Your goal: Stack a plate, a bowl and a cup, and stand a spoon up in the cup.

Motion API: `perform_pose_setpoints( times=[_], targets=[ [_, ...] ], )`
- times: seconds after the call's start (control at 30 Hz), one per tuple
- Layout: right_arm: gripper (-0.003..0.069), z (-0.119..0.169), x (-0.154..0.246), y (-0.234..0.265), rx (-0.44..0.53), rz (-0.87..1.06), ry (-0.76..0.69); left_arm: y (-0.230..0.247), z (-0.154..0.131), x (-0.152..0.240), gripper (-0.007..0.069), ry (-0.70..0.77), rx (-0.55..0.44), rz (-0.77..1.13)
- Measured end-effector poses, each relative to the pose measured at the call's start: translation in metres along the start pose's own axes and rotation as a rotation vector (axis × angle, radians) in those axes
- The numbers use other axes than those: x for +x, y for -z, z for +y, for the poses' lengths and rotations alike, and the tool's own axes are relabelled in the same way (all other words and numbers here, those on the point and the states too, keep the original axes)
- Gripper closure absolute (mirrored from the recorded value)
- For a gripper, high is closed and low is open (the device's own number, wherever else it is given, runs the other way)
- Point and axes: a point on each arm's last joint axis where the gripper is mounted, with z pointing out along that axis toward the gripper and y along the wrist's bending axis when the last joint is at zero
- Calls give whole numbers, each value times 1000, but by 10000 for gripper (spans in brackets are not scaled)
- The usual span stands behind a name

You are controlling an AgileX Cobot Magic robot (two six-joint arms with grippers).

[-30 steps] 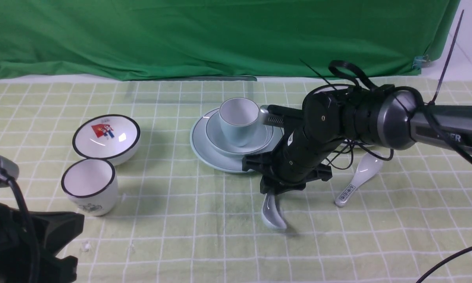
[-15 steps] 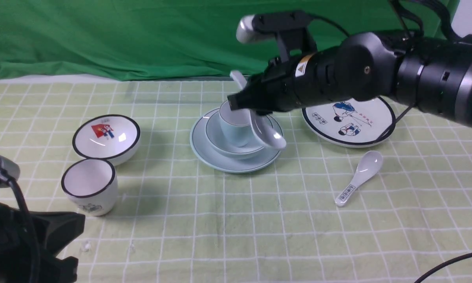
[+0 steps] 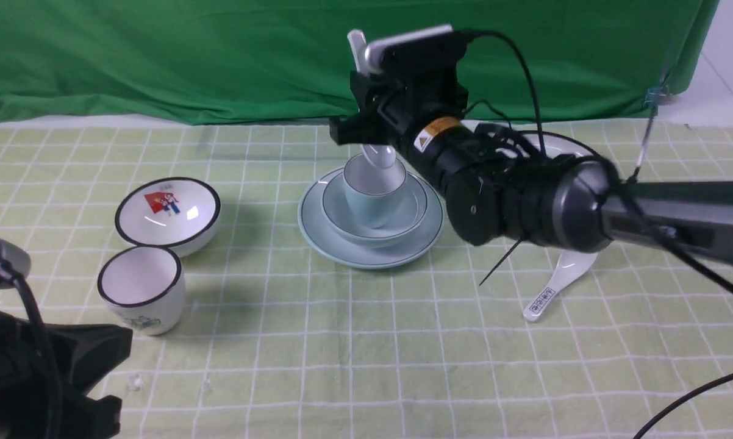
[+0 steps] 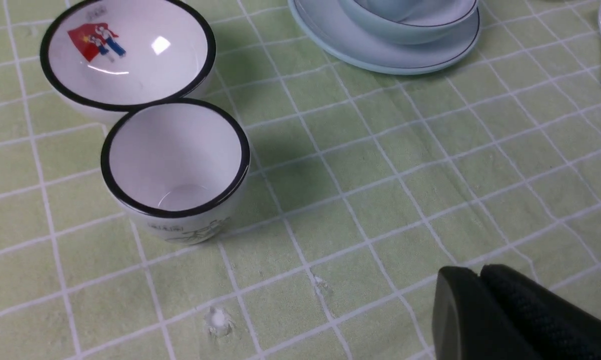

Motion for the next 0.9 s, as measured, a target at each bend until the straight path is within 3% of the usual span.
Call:
perform_pose_setpoints(
  times=[0.1,0.23,0.33,0.43,0.47,0.5,0.57,0.73,0.9],
  targets=[
    [487,-1,17,-2,4,32,7,0,0,0,633,-2,-1,0],
    [468,1,9,-1,-2,16,21,0,0,0,633,-3,-1,0],
    [403,8,-20,6,-22,-16,130,0,0,0,633,-5,-3,0],
    [383,12,-51,15,-38,-37,222,0,0,0,633,-5,-3,-4],
    [382,13,-89,28,-51,-71,278,0,0,-1,633,-5,-4,-8],
    [382,14,-88,28,-53,-66,284,0,0,-1,633,-5,-4,-8],
    [407,14,-137,51,-36,-106,319,0,0,-1,633,-5,-5,-9],
    [485,10,-211,108,-144,-67,337,0,0,-1,633,-6,-5,-11],
    [629,0,-263,191,-241,68,407,0,1,-1,633,-6,-6,-14]
  ],
)
